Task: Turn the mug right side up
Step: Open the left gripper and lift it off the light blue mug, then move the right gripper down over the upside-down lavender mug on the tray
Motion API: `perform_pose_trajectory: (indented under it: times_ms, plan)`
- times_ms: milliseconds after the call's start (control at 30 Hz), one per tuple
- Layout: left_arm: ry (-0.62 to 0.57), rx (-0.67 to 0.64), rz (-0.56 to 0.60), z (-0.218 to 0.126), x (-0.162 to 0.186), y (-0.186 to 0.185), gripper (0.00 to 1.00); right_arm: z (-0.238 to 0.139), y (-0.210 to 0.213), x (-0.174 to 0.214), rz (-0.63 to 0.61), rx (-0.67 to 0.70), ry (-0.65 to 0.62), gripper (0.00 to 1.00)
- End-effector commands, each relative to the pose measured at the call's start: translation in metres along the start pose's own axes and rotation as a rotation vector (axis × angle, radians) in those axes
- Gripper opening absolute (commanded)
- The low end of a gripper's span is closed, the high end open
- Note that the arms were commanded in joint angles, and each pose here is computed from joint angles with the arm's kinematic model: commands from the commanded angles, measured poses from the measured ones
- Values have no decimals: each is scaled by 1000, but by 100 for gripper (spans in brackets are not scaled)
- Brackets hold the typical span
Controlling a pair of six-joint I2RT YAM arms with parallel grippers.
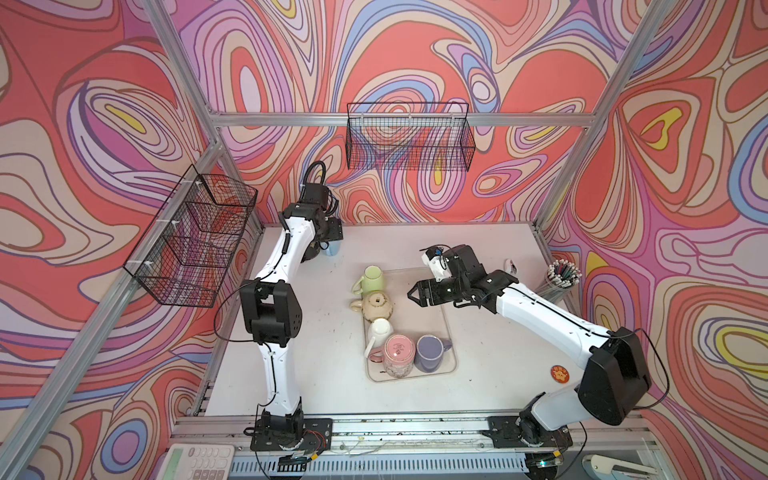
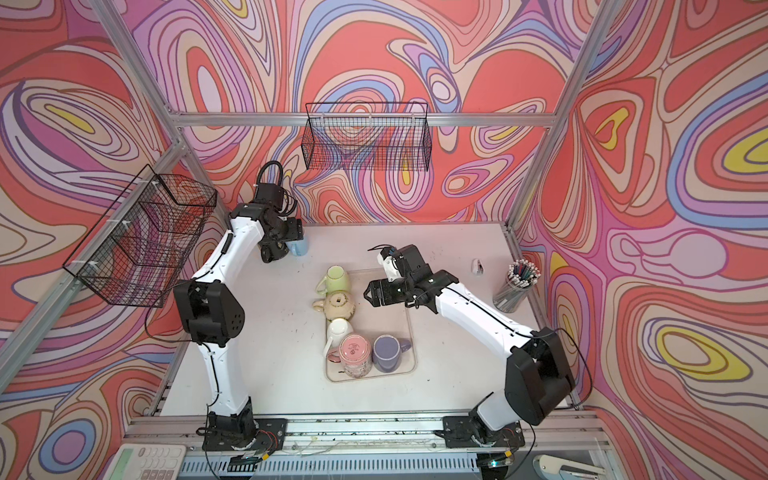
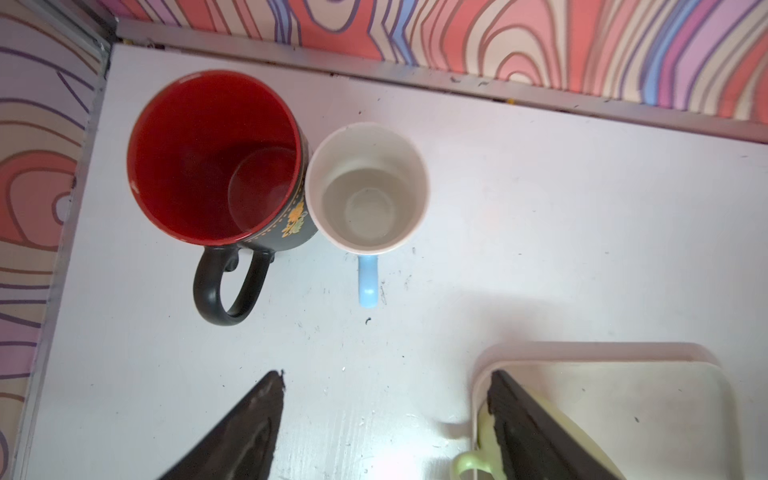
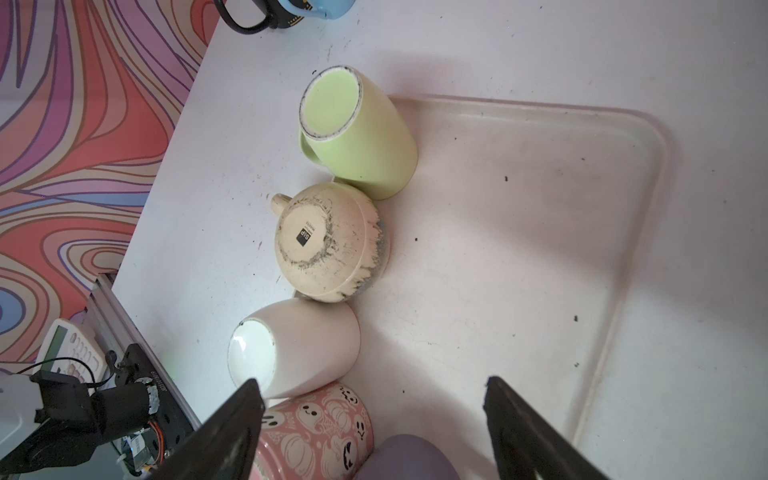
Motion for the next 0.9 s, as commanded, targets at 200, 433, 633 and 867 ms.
perform_pose_trajectory:
  times_ms: [200, 433, 633, 867]
  plan:
    - [-79, 119, 33, -67, 44, -28, 85, -26, 2, 37, -9, 142, 47, 87]
    - [-122, 208, 62, -106, 87, -42, 85, -32, 3, 69, 16, 233, 93, 87]
    - [-126, 264, 106, -127, 122, -51, 85, -33, -8, 87, 108, 317, 98, 81]
    - [-131, 302, 155, -150, 152, -48, 84, -27, -8, 112, 140, 318, 135, 71]
Point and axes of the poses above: each gripper's point midway between its finger pads, its own z axis out along the fingers, its own y axis along the line the jaws close on, x = y × z, the point moved 10 cm from there along -z, back along the fingers, and after that the axes turned 4 degrees about z, right-handed, at the moved point
